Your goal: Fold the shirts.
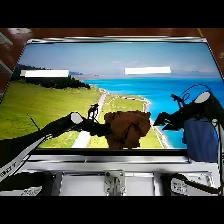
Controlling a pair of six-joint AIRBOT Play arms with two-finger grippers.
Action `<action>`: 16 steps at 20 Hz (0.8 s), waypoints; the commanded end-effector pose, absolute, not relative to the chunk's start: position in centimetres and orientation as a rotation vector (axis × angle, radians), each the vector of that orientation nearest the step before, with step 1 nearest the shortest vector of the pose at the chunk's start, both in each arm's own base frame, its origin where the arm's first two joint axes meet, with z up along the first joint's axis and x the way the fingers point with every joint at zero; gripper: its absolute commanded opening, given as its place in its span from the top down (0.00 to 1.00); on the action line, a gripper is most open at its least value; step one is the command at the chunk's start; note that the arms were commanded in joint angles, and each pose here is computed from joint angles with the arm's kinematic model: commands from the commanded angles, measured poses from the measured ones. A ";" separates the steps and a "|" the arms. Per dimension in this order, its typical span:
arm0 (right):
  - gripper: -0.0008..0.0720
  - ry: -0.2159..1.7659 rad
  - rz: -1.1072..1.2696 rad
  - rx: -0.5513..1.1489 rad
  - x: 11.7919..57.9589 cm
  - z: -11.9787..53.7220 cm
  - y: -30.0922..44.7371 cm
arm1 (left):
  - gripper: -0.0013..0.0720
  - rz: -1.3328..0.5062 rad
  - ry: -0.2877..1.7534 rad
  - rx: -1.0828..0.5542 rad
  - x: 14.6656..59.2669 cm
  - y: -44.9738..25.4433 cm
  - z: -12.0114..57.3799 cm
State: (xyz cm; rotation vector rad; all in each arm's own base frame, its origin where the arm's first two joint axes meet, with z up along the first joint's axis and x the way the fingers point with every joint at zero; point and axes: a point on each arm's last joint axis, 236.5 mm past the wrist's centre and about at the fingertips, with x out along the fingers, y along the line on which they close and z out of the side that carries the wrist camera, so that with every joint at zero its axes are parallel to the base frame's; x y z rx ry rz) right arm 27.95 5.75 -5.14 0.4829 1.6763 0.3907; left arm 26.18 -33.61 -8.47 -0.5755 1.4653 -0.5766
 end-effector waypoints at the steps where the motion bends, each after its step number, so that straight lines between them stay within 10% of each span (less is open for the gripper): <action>1: 0.03 1.664 0.459 0.481 28.5 -7.3 9.5 | 0.93 -0.587 1.475 -0.587 26.7 -33.0 -8.1; 4: 0.17 1.688 0.486 0.502 29.0 -9.5 12.6 | 0.94 -0.613 1.465 -0.574 27.0 -32.4 -7.5; 6: 0.88 1.698 0.491 0.475 29.0 -10.6 13.5 | 0.94 -0.634 1.413 -0.564 27.9 -32.1 -6.4; 11: 0.90 1.401 0.724 0.239 33.0 -0.4 14.2 | 0.94 -0.784 1.027 -0.348 33.5 -31.1 5.8; 16: 0.90 0.579 0.664 -0.015 36.5 28.7 13.8 | 0.94 -0.842 0.239 -0.217 34.8 -25.7 37.8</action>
